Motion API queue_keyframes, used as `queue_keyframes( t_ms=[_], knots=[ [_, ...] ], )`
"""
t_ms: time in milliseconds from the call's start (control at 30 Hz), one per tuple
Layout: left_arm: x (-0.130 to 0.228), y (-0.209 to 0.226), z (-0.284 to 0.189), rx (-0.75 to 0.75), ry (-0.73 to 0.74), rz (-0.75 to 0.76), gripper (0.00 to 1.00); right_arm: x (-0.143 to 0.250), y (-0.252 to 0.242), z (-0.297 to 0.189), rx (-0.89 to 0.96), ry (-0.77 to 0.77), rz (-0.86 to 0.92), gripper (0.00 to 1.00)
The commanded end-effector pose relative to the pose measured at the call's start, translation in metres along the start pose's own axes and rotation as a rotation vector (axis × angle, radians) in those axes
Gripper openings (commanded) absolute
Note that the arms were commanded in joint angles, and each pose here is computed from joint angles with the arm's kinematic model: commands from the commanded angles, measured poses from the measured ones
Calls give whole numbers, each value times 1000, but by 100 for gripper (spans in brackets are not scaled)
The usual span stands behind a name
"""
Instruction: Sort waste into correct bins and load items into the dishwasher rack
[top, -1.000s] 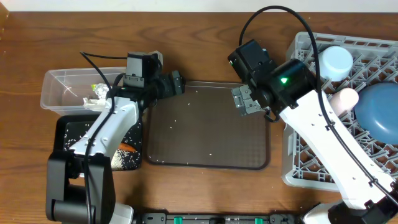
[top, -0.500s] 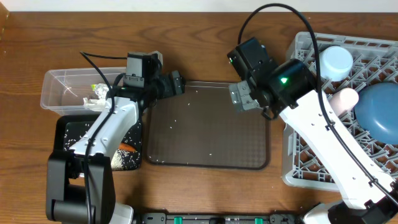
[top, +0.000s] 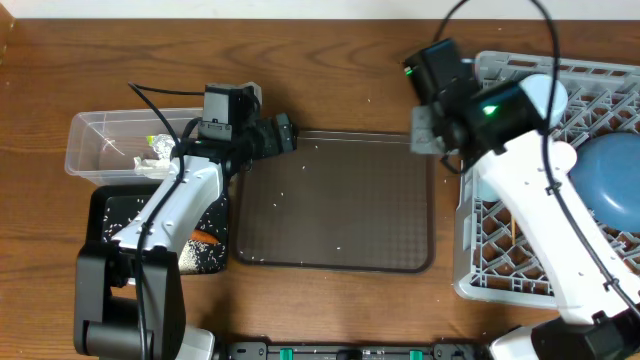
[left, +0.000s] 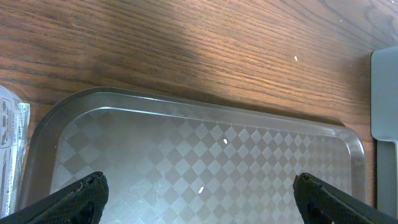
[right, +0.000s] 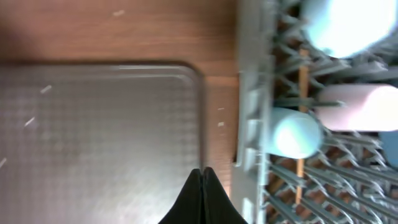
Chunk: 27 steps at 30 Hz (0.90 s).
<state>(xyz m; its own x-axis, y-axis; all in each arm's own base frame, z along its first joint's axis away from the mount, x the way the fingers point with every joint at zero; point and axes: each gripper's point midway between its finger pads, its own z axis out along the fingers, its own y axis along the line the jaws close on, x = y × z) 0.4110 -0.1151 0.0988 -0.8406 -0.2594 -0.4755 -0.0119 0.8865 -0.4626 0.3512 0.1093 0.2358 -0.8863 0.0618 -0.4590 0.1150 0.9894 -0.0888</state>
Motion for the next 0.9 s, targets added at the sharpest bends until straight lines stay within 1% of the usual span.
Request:
queue_keyframes(
  t_ms=[0,133,167,200,233,267,400,433,667,733,867],
  knots=[
    [1,2,0,-12,-1,-1,98,-4,-35,18,112,-7,101,1],
    [1,2,0,-12,-1,-2,98,-7,-42,47,119,-29,129,1],
    [1,2,0,-12,-1,-1,98,-7,-43,55,119,-35,132,6],
    [1,2,0,-12,-1,-1,98,-8,-44,62,119,-43,143,21],
    [1,2,0,-12,-2,-1,98,-8,-45,70,119,-53,155,40],
    [1,2,0,-12,-2,-1,98,-8,-47,76,121,-60,164,57],
    [1,2,0,-12,-1,-2,98,-6,-71,91,200,-82,200,56],
    [1,2,0,-12,-2,-1,98,-6,-75,94,208,-83,208,54],
    [1,2,0,-12,-1,-1,98,6,-90,115,210,-58,251,48],
    [1,2,0,-12,-2,-1,98,5,-87,123,187,-73,251,47],
    [1,2,0,-12,-2,-1,98,-1,-62,134,49,-92,133,48]
  ],
)
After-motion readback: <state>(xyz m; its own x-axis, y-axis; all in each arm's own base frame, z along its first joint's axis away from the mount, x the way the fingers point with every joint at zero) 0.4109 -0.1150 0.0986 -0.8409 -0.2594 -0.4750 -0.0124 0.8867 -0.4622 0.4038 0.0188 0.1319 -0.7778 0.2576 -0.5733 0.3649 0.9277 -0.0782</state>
